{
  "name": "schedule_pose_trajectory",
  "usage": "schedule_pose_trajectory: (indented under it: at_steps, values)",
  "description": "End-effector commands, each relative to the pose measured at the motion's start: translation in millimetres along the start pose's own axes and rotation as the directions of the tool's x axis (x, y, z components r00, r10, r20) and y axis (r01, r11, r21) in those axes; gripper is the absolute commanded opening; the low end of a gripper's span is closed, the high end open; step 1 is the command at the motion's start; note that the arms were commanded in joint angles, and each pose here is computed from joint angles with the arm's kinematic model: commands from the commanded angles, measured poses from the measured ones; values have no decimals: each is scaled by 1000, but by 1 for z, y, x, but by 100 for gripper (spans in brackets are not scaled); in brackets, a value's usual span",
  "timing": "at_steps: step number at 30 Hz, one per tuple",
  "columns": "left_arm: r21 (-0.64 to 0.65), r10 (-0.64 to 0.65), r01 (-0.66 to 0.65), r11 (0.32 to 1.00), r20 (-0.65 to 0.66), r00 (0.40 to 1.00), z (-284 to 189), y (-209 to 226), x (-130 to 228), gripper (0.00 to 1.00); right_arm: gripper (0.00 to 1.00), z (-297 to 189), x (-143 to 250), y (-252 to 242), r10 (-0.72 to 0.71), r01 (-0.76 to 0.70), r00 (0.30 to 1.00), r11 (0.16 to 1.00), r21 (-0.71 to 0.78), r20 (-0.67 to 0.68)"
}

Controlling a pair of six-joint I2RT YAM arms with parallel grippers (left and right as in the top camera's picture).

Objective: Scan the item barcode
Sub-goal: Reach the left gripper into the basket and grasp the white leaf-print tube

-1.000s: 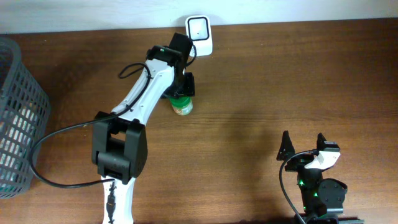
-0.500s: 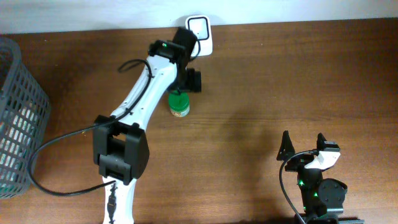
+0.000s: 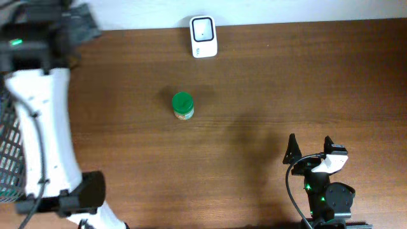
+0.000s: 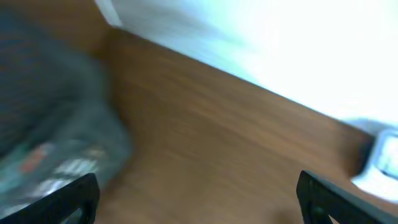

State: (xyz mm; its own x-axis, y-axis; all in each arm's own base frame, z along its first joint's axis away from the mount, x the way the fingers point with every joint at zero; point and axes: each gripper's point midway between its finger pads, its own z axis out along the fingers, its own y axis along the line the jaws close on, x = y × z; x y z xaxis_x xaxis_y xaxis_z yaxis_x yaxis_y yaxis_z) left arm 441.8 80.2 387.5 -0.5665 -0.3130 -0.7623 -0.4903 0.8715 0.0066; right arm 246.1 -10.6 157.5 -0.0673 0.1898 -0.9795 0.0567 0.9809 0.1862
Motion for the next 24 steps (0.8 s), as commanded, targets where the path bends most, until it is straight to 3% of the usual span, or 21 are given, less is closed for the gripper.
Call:
schedule_pose_trajectory:
  at_steps: [1,4,9,16,21,24]
  values:
    - [-168,-125,126,978,14,992,4,85,-10,99,98,0,2,-3,5,-5,1000,1000,15,-1]
    - [-279,-298,292,915,21,954,9,147,-4,99,98,0,2,-3,5,-5,1000,1000,15,-1]
    - [-358,-450,434,827,43,892,16,227,5,98,98,0,2,-3,5,-5,1000,1000,15,-1]
    - [-446,-569,481,755,-80,818,54,283,62,94,98,0,2,-3,5,-5,1000,1000,15,-1]
    - [-483,-555,410,774,-205,806,101,296,115,92,98,0,2,-3,5,-5,1000,1000,15,-1]
    - [-388,-438,310,868,-304,846,139,287,141,93,98,0,2,-3,5,-5,1000,1000,14,-1]
